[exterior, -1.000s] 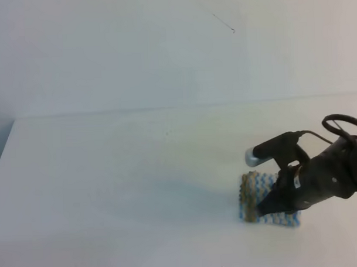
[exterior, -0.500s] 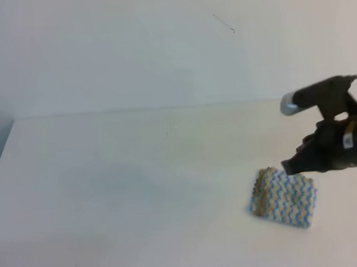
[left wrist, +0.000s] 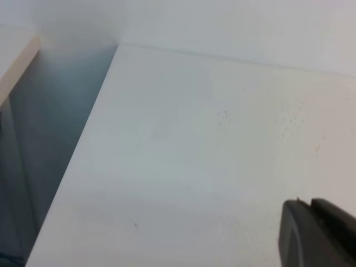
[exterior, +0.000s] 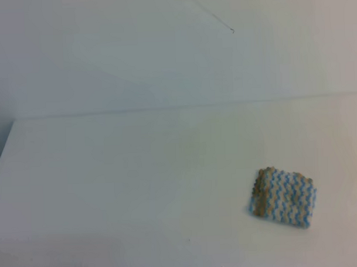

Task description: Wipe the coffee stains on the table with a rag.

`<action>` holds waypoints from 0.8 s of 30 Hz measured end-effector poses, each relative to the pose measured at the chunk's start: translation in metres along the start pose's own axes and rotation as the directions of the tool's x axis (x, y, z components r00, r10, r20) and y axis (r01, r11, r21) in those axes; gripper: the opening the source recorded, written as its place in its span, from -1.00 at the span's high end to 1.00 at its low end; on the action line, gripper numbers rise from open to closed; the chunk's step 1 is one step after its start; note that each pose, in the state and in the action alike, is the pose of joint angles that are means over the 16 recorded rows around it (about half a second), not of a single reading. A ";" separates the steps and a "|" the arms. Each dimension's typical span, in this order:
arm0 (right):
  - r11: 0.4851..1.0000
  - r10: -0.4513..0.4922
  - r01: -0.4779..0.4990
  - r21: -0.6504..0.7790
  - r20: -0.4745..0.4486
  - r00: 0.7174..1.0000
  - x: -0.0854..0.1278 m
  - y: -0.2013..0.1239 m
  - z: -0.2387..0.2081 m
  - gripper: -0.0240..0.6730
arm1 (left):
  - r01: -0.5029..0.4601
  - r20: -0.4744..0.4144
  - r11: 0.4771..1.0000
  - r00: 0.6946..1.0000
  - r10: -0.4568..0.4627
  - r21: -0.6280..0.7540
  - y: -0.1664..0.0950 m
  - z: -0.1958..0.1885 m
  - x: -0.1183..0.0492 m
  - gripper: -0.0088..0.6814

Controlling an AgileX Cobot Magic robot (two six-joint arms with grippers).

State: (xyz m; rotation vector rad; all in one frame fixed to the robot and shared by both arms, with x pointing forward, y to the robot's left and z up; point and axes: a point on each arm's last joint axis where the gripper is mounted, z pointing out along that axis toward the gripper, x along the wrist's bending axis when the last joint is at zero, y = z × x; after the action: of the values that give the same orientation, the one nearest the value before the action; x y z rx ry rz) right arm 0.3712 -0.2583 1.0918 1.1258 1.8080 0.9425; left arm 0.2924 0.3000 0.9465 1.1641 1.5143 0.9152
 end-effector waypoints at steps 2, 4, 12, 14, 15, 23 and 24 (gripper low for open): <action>0.999 0.022 -0.020 -0.042 0.024 0.999 -0.003 -0.017 -0.018 0.94 | 0.000 0.000 1.000 1.000 0.000 0.000 0.000 0.000 0.000 0.97; 0.994 0.053 -0.049 -0.101 0.036 0.998 -0.005 -0.033 -0.034 0.94 | 0.000 0.000 1.000 1.000 0.000 0.000 0.000 0.000 0.000 0.97; 0.940 0.164 -0.150 -0.308 0.021 0.986 -0.004 -0.075 -0.067 0.94 | 0.000 -0.001 1.000 1.000 0.000 0.000 0.000 0.000 0.000 0.97; 0.926 0.193 -0.178 -0.332 0.011 0.981 -0.004 -0.081 -0.070 0.94 | 0.000 -0.001 1.000 1.000 0.000 0.000 0.000 0.000 0.000 0.97; 0.920 0.209 -0.195 -0.340 0.004 0.978 -0.004 -0.082 -0.071 0.94 | 0.000 -0.002 1.000 1.000 0.000 0.000 0.000 0.000 0.000 0.97; 0.904 0.320 -0.315 -0.290 -0.030 0.947 -0.003 -0.091 -0.072 0.94 | 0.000 -0.002 1.000 1.000 0.000 0.000 0.000 0.000 0.000 0.97; 0.903 0.333 -0.328 -0.278 -0.032 0.943 -0.003 -0.092 -0.072 0.94 | 0.000 -0.002 1.000 1.000 0.000 0.000 0.000 0.000 0.000 0.97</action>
State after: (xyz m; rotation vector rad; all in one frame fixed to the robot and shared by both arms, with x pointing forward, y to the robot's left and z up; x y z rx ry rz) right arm 0.2766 -0.3037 1.0414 1.2727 1.4342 1.3377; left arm 0.2924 0.3001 0.9465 1.1630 1.5154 0.9163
